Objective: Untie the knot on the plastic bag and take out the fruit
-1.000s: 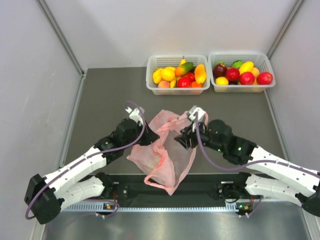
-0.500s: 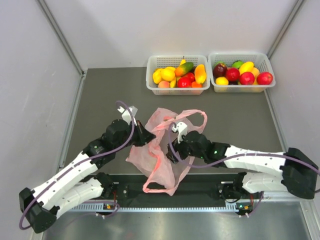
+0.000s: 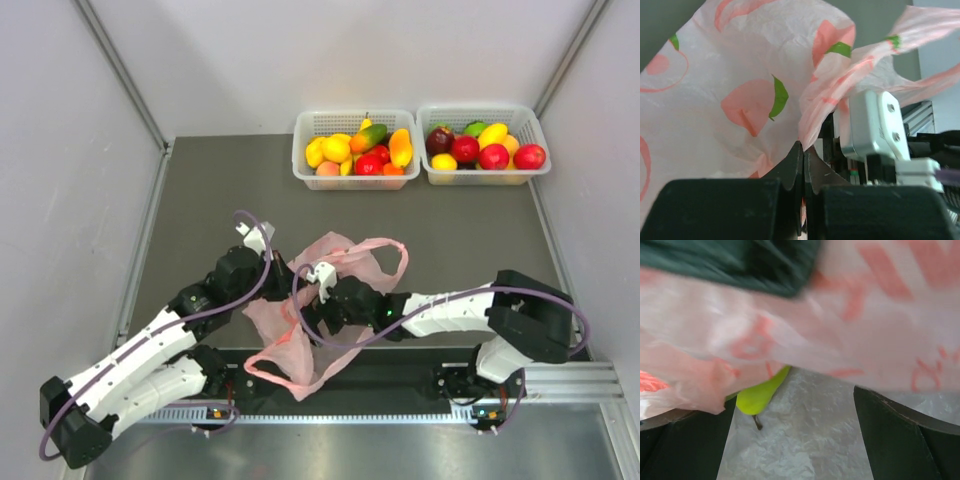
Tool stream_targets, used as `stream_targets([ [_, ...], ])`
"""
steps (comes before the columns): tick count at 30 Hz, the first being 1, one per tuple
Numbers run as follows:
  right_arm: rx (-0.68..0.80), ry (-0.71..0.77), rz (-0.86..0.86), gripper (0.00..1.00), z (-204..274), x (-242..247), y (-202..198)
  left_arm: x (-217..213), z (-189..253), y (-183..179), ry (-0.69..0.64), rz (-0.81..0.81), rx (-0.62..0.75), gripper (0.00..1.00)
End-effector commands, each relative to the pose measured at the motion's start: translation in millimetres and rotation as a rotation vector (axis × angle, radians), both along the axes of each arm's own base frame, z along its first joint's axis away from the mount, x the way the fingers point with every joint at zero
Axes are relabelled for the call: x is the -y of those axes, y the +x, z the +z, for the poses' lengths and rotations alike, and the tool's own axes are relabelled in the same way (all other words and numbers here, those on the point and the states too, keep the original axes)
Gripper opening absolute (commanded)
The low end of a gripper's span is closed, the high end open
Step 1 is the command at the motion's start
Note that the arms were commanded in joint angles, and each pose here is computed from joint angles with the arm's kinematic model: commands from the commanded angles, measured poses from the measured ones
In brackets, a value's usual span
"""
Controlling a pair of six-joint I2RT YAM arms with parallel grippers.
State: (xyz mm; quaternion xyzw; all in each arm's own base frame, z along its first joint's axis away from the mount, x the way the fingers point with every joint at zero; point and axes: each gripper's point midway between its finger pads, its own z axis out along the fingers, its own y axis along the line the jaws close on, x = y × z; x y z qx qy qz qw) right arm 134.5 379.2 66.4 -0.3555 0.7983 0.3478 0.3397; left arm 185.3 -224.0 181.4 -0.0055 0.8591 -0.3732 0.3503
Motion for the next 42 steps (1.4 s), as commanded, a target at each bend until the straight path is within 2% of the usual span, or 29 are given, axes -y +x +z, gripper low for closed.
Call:
stream_targets([
  [1, 0.081, 0.102, -0.014, 1.00, 33.0, -32.5, 2.5, -3.0, -1.5, -2.2, -0.017, 0.013, 0.007, 0.00],
  [6, 0.094, 0.161, -0.018, 1.00, 45.1, -40.9, -4.0, -5.0, -3.4, -6.0, -0.026, 0.013, 0.002, 0.00],
  [9, 0.104, 0.158, -0.085, 1.00, 50.1, -31.5, 3.2, -4.5, 11.0, -5.6, -0.040, 0.009, 0.024, 0.00],
  [13, 0.137, 0.147, -0.195, 1.00, 60.6, -8.7, 15.3, -4.5, 65.9, 3.5, -0.058, 0.013, 0.123, 0.00],
  [15, 0.147, 0.143, -0.201, 1.00, 64.8, -0.6, 13.6, -4.1, 87.1, 7.5, -0.054, 0.007, 0.171, 0.00],
  [18, 0.165, 0.141, -0.219, 1.00, 69.2, 6.8, 15.8, 3.0, 142.8, 12.2, -0.110, -0.014, 0.259, 0.00],
  [26, 0.194, 0.136, -0.272, 1.00, 69.3, 19.3, 22.8, 39.1, 210.6, 13.3, -0.262, -0.143, 0.333, 0.00],
  [30, 0.214, 0.115, -0.300, 0.99, 63.5, 24.8, 27.9, 51.7, 199.2, 10.6, -0.301, -0.184, 0.283, 0.00],
  [36, 0.256, 0.075, -0.406, 1.00, 52.7, 38.4, 43.9, 48.4, 115.7, 6.0, -0.250, -0.154, 0.134, 0.00],
  [42, 0.247, 0.020, -0.447, 1.00, 35.6, 31.0, 52.1, 38.5, 77.6, 2.9, -0.203, -0.118, 0.085, 0.00],
])
